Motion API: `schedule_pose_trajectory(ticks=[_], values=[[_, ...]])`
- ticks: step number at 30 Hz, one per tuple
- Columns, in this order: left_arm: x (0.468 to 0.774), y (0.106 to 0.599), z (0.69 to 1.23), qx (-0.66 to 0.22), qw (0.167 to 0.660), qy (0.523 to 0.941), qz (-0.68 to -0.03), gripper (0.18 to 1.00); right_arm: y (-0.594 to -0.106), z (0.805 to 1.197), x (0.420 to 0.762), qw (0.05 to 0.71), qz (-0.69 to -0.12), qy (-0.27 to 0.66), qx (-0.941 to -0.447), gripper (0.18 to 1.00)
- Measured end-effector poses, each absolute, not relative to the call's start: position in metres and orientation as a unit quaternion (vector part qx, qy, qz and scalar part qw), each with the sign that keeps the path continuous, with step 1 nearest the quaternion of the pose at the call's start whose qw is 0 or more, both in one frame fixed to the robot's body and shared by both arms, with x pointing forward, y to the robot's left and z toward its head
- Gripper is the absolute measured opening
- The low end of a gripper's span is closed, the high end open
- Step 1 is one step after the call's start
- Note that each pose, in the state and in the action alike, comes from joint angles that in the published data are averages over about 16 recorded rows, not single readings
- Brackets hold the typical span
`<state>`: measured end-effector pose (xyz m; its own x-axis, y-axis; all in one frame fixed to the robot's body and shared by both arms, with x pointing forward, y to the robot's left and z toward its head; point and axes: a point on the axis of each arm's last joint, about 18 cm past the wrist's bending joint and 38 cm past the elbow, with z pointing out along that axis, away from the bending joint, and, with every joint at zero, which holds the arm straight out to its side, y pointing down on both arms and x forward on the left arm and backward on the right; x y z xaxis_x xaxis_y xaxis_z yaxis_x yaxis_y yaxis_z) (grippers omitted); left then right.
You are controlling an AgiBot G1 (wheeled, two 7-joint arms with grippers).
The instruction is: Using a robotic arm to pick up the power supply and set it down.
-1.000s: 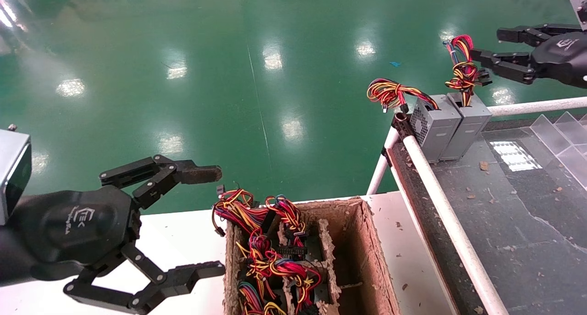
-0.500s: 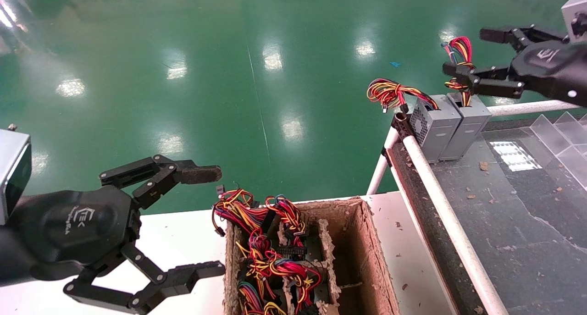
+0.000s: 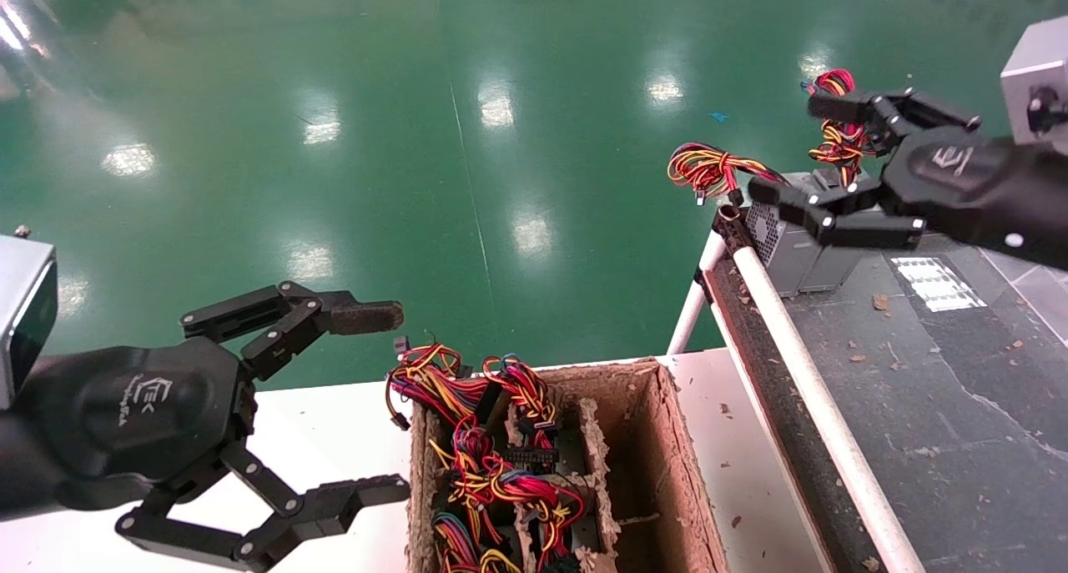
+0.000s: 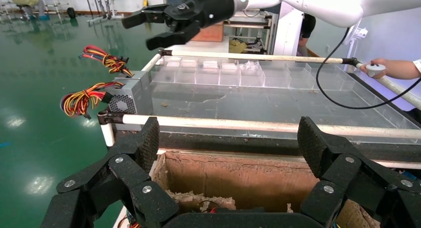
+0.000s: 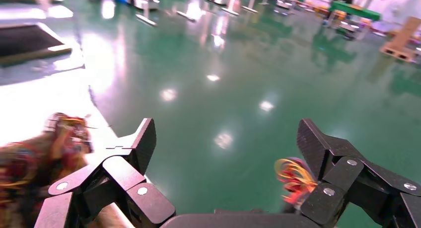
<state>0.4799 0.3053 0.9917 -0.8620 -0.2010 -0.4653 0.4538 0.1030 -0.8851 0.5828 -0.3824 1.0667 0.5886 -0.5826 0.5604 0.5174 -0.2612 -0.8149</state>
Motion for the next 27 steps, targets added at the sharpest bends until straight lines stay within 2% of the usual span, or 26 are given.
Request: schedule_pose_trajectory(ticks=[27], values=[[0.480, 0.305, 0.992, 0.090, 0.247, 0.700, -0.664, 1.001, -0.303, 0.994, 0.478, 0.658, -0.250, -0.100, -0.703, 1.001]])
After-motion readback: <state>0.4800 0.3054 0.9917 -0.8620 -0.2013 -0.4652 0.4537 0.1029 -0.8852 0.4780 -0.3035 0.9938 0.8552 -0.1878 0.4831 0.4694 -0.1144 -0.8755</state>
